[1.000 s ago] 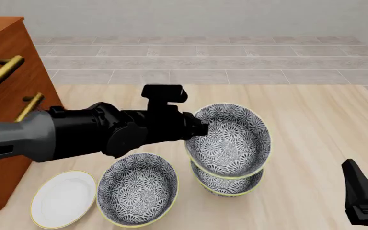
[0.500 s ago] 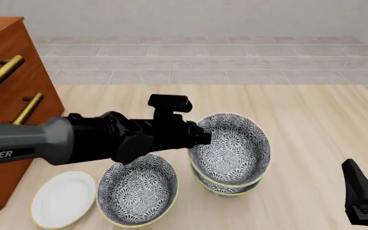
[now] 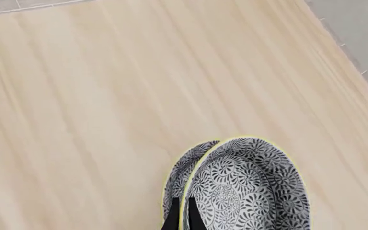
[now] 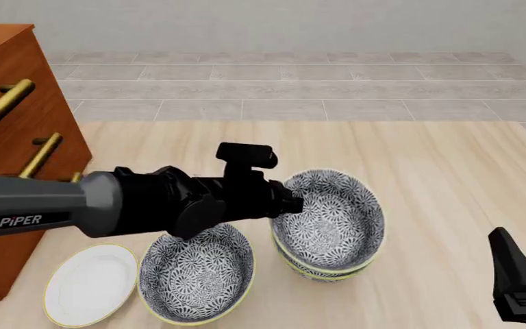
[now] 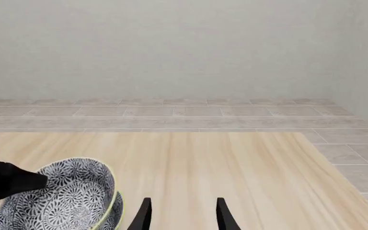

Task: Stack the bowl at the front on the bowl in the middle.

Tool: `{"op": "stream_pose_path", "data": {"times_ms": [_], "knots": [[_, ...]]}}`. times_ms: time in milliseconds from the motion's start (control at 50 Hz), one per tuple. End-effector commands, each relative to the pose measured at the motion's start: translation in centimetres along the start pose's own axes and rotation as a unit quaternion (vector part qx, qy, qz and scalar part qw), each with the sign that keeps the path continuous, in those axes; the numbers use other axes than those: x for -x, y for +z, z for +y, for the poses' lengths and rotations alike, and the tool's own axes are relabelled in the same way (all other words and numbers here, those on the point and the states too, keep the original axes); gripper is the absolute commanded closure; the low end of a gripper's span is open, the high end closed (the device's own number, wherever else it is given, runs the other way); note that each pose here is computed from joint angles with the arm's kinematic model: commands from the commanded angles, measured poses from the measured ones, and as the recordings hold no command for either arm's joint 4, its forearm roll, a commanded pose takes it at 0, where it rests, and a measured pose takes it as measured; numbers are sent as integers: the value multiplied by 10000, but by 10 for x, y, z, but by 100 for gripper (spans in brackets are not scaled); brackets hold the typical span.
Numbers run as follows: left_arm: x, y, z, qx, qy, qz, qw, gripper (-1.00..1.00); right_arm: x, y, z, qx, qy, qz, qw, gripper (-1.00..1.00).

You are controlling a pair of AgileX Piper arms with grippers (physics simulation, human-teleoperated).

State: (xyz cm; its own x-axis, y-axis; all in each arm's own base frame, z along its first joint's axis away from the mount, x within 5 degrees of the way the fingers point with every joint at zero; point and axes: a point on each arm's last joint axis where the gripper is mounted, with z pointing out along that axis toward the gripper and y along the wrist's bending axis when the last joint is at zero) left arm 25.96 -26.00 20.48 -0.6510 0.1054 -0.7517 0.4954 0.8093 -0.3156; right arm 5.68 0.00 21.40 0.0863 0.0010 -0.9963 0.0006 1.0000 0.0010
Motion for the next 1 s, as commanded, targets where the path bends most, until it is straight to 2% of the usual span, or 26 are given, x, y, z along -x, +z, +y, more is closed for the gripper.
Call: {"op": "stream_pose_path", "data": {"times_ms": [20,420,440,1000], "knots": [[0,3,1,6,-190,-38,9998,100,0,0,0,3,-3,4,10000,-100],[-1,3,-1,-28,-45,-31,10000,100,0,0,0,2,-3,5,10000,-100],[-1,3,-1,-22,-24,-41,10000,-100,0,0,0,4,-3,4,10000,-100],[10,-18,-4,-59,140,-173,9997,-100,0,0,0,2,-4,4,10000,-100]]}}
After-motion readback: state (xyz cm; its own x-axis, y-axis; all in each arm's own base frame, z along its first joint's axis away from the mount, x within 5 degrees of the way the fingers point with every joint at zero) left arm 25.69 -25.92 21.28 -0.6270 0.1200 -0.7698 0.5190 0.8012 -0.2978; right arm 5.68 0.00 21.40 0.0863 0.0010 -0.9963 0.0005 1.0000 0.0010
